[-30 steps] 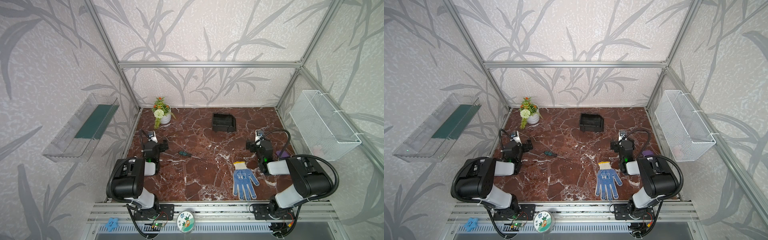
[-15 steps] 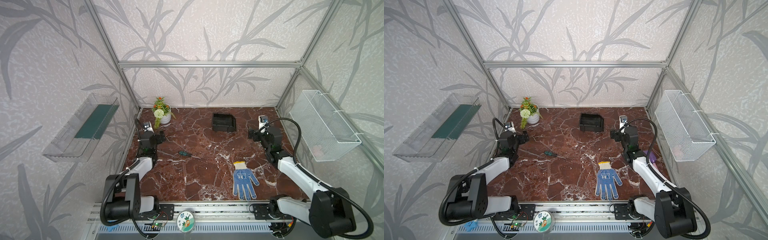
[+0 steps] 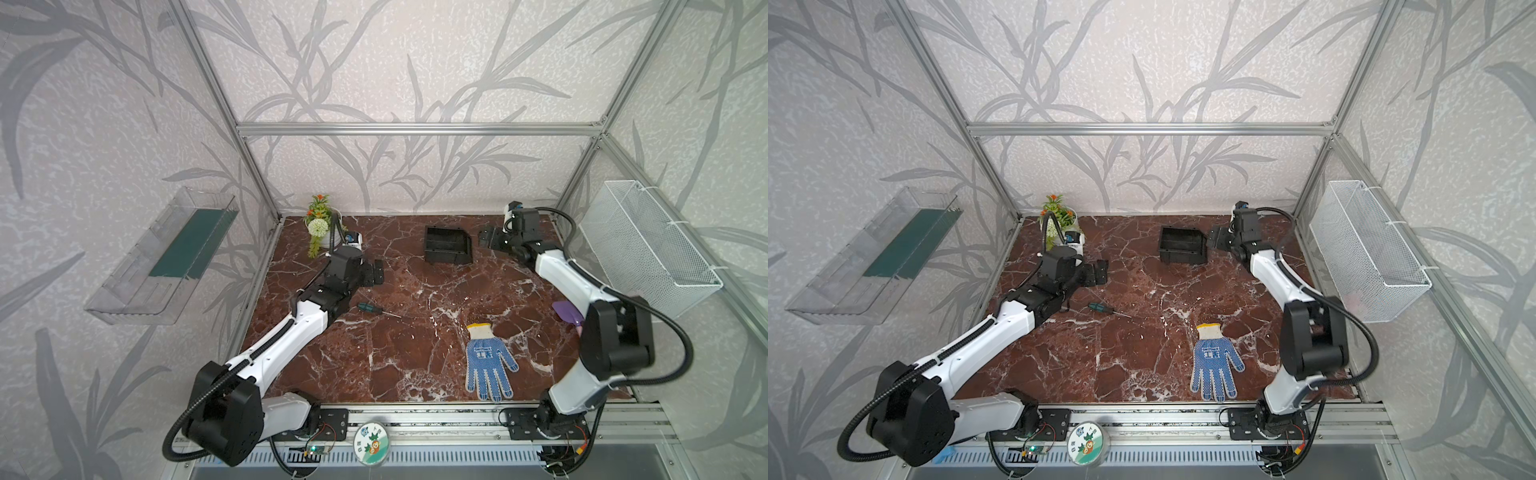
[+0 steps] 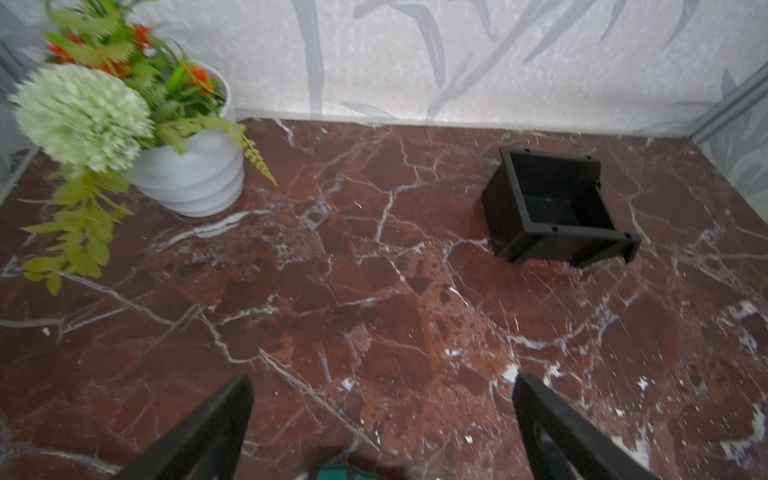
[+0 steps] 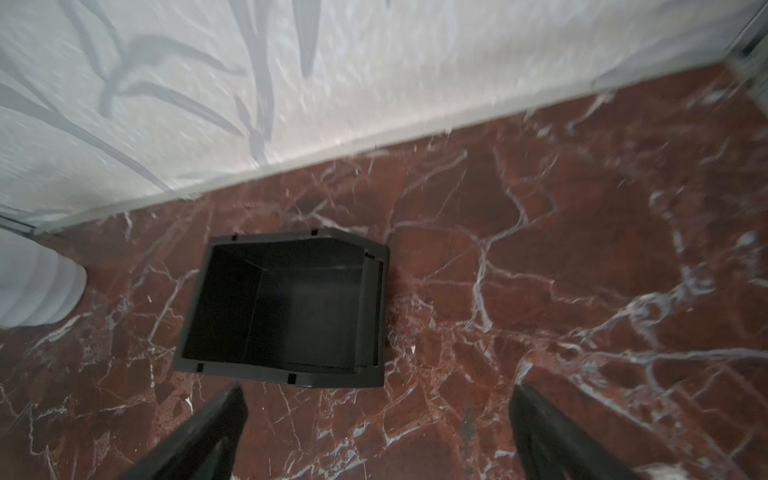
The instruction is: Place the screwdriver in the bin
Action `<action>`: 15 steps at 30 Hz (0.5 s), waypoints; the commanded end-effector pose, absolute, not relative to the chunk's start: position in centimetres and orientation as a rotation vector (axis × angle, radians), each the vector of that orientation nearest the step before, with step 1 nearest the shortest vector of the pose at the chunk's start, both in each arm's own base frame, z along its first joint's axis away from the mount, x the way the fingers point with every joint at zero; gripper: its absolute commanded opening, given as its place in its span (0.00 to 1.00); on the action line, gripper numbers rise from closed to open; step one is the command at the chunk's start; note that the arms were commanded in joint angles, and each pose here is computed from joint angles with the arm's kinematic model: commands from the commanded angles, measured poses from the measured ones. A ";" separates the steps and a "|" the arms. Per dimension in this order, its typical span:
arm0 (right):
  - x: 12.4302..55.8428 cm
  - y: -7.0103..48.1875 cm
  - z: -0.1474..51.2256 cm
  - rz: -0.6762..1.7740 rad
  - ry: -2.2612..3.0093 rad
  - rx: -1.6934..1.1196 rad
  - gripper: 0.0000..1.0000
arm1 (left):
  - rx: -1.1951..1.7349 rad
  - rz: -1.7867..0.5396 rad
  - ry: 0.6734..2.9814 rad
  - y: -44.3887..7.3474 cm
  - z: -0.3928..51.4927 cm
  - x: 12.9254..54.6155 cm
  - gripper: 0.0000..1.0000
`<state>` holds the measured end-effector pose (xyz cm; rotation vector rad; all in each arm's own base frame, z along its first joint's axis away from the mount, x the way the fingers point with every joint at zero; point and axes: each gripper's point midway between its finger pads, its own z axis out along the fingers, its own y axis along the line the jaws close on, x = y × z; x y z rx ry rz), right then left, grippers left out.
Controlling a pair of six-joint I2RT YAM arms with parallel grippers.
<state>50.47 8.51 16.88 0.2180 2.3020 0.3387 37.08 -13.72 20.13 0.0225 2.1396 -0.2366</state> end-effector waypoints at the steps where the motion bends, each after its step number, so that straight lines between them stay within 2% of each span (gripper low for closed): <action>1: 49.8 10.1 12.1 0.381 2.576 0.316 0.99 | 0.047 -0.256 2.174 -15.1 21.0 35.9 0.99; 8: 52.1 13.4 7.0 0.522 2.741 0.451 0.99 | 0.167 -0.358 2.237 -17.0 19.8 33.9 0.99; 15: 49.3 14.8 4.5 0.396 2.863 0.490 0.99 | 0.205 -0.254 2.228 -16.4 20.0 35.0 0.99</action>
